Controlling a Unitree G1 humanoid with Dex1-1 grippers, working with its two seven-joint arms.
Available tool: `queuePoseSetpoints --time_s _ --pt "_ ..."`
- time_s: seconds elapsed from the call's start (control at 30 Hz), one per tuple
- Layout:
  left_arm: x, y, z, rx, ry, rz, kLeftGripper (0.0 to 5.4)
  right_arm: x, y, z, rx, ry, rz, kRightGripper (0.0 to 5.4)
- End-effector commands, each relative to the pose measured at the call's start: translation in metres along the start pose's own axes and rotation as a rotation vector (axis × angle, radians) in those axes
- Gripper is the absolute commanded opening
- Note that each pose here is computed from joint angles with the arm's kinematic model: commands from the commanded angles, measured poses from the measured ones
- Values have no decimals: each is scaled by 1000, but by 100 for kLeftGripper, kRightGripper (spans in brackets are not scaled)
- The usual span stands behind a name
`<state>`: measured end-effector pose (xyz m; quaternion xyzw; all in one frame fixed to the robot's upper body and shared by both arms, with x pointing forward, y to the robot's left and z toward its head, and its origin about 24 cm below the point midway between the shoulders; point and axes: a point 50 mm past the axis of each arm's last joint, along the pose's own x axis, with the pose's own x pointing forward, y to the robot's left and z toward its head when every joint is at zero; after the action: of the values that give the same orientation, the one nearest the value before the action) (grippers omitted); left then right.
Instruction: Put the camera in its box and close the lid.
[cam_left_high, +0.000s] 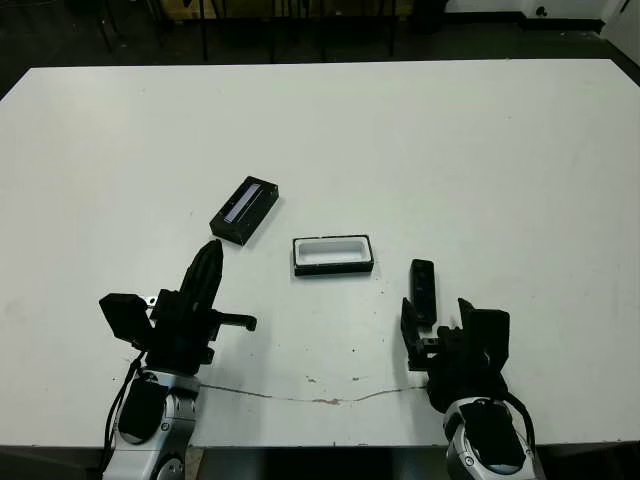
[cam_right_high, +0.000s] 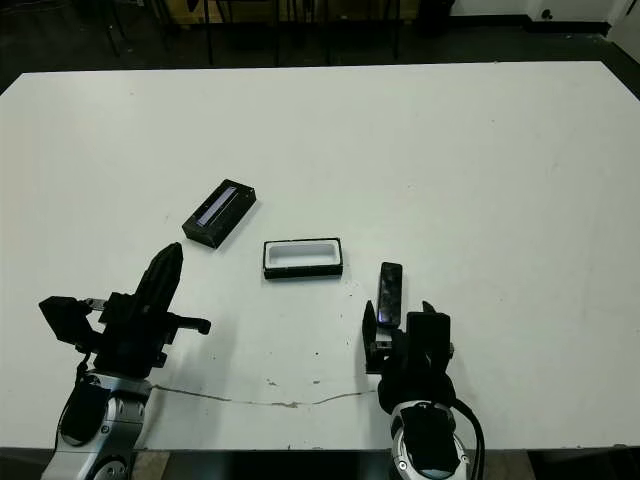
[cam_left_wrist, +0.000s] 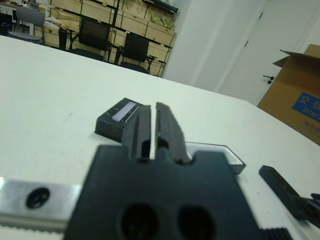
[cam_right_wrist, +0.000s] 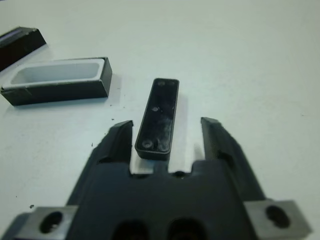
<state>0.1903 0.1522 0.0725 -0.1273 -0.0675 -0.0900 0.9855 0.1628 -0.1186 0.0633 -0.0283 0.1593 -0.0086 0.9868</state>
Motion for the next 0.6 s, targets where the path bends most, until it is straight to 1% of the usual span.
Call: queuePoseSetpoints --time_s 0.03,0.27,0.33,0.4,0.53,0.6 --pt "-10 4 -8 3 57 24 0 -14 -8 -30 -25 147 -19 212" --pt "-10 2 -9 -2 63 24 0 -12 -9 -38 -79 162 -5 81" --pt "-11 1 -9 -5 67 25 0 -12 -9 -39 -85 165 -3 53" --pt "-11 1 -10 -10 69 21 0 -12 -9 -39 -95 165 0 38" --pt "-11 1 -11 -24 70 23 0 -12 -10 -41 -106 175 1 37" --pt "-11 1 -11 -30 70 21 0 -12 -10 -42 -92 186 -7 37"
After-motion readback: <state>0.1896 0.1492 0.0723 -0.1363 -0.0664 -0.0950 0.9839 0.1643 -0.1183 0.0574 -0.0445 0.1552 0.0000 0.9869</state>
